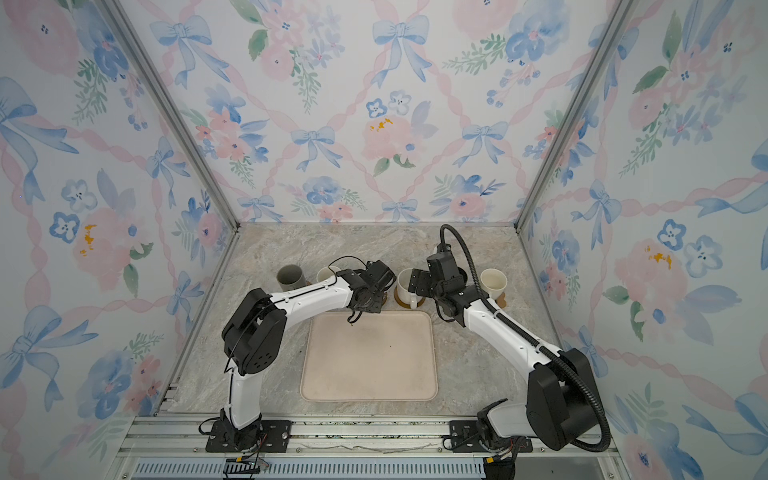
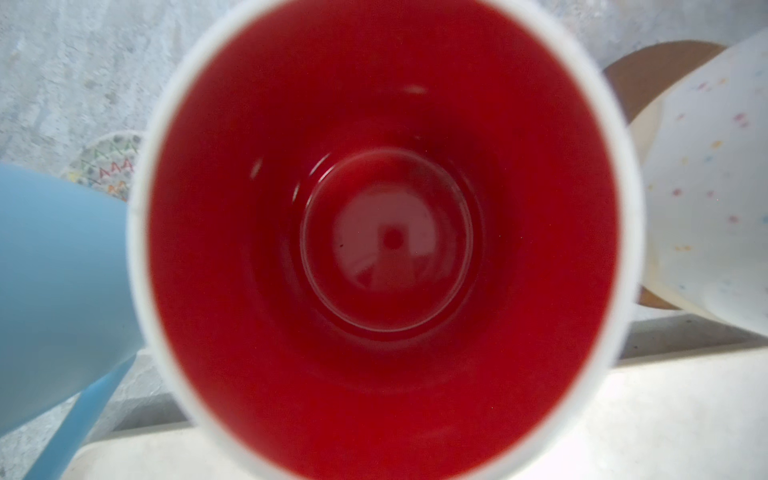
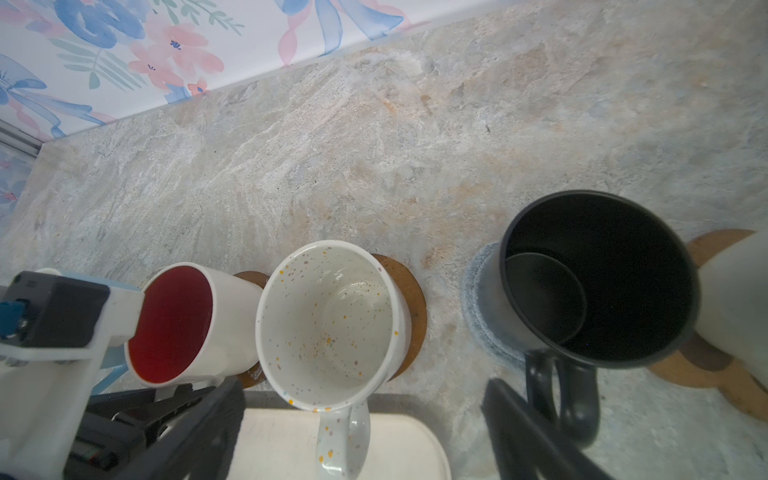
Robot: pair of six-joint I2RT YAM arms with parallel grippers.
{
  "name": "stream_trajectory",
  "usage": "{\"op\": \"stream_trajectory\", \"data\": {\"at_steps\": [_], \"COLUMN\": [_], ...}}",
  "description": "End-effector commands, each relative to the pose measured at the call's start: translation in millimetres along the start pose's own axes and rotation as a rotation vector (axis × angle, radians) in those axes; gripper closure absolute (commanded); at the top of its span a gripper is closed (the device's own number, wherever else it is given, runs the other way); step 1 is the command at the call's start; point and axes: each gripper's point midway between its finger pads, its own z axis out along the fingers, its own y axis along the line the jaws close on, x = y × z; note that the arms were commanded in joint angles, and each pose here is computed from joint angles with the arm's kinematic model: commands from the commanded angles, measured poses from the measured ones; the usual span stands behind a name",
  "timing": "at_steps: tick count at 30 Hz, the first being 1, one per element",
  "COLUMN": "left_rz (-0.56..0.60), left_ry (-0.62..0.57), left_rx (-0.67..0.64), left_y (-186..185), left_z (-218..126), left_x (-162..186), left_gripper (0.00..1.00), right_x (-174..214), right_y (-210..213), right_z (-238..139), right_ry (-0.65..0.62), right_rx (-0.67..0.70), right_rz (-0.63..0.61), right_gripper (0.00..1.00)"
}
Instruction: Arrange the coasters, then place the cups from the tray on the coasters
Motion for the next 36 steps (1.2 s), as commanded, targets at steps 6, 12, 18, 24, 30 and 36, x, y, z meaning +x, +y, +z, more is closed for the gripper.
{"op": "stream_trajectory", "data": {"at_steps": [6, 12, 18, 24, 30, 36], "left_rz": [0.004, -0.005, -0.002, -0.055, -0.108, -0.125], "left_ry": [-0.025, -0.1, -0.282, -0.448, -0.632, -0.849], "left_rx": [0.014, 0.015, -0.081, -0.186, -0.183, -0.172], "left_y": [6.9, 14.9, 33.3, 74.8, 116.5, 161.1], "left_z": [-16.7, -47.0, -97.5, -138.1, -169.2, -187.0], "left_x": [-2.6, -14.6, -35.3, -42.9, -40.4, -34.4], "left_gripper": [0.62, 0.57, 0.52, 0.42, 0.08, 0.02], "right_x": [-3.0, -3.6, -4.0, -5.8, -13.2, -25.2], "right_y": [-0.6, -1.4, -3.9, -4.9, -18.5, -40.5], "right_z": [1.1, -0.2, 0.9, -5.0, -20.1, -37.8], "right_ry": [-0.009, -0.02, -0.031, -0.051, -0.093, -0.153], "right_rx": [-0.005, -0.006, 0.004, -0.001, 0.063, 0.156], "right_rz": [0.024, 0.036, 0.039, 0.011, -0.036, -0.134], "right_gripper": [0.07, 0.06, 0.04, 0.03, 0.03, 0.03]}}
